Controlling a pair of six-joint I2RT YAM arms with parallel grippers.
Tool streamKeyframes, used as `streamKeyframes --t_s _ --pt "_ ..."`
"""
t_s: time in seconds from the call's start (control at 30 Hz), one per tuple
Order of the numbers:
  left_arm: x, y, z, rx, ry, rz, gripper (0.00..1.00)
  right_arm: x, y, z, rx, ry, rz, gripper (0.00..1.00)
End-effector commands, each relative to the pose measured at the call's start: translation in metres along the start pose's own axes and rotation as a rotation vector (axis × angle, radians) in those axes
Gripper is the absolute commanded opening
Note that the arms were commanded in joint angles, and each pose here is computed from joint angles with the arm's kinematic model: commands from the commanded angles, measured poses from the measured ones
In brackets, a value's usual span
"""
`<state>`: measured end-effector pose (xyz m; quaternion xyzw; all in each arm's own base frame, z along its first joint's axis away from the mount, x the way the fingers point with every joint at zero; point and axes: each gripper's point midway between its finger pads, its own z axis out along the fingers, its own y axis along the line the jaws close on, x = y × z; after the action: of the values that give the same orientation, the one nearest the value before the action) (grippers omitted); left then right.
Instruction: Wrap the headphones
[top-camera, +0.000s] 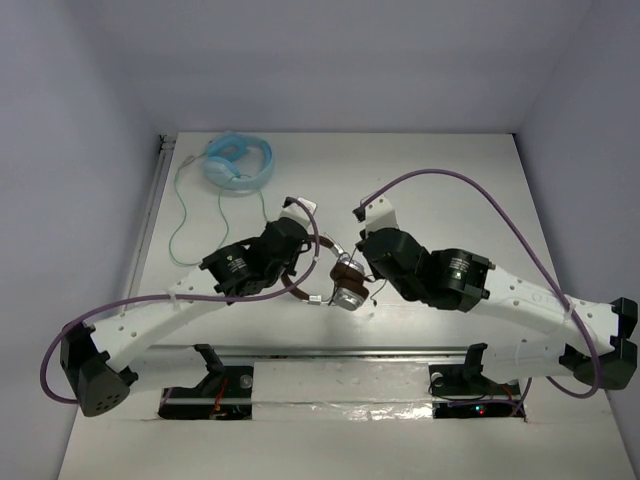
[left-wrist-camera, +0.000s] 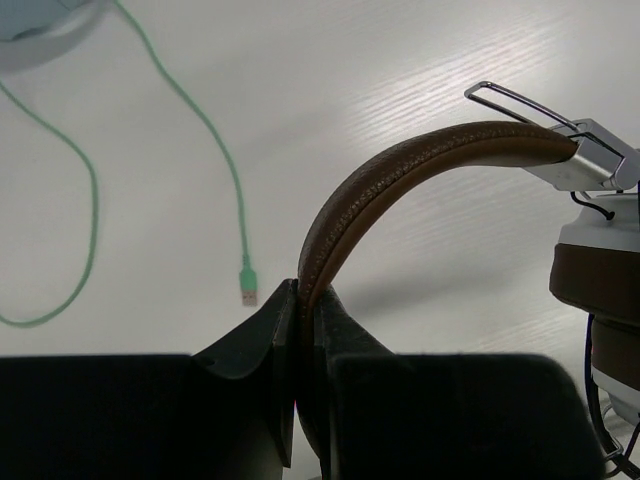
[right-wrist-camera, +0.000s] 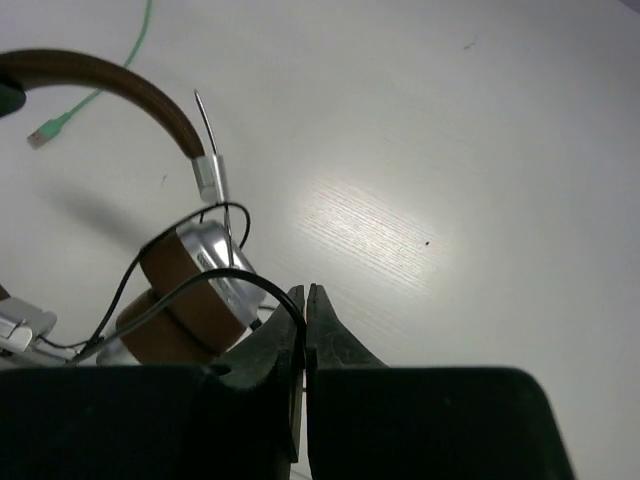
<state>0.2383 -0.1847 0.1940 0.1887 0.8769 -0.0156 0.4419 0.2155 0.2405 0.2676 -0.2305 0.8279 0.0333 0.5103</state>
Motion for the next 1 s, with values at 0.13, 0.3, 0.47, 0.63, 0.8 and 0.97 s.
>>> streamKeyframes --t_s 0.13,0.3,0.47,0.63,0.8,0.97 --pt "-0.015 -0.055 -0.010 0.289 -0.057 0.035 0.00 -0.032 -0.012 0.006 0.043 -0.096 0.044 0.00" --pt "-0.021 -0.074 -0.026 0.417 -0.074 0.033 0.00 -0.031 -0.037 0.017 0.209 -0.115 0.058 0.00" --pt "-0.029 -0.073 -0.037 0.434 -0.104 -0.014 0.00 -0.031 -0.053 0.020 0.244 -0.149 0.162 0.00" --pt "-0.044 -0.071 -0.048 0.468 -0.161 -0.077 0.00 -0.023 -0.052 0.021 0.201 -0.177 0.265 0.00" --pt "-0.069 -0.062 -0.068 0.540 -0.242 -0.149 0.00 -0.006 -0.043 0.025 0.117 -0.178 0.368 0.00" --pt "-0.082 -0.069 -0.086 0.639 -0.280 -0.161 0.00 -0.008 -0.037 0.030 0.018 -0.232 0.453 0.00"
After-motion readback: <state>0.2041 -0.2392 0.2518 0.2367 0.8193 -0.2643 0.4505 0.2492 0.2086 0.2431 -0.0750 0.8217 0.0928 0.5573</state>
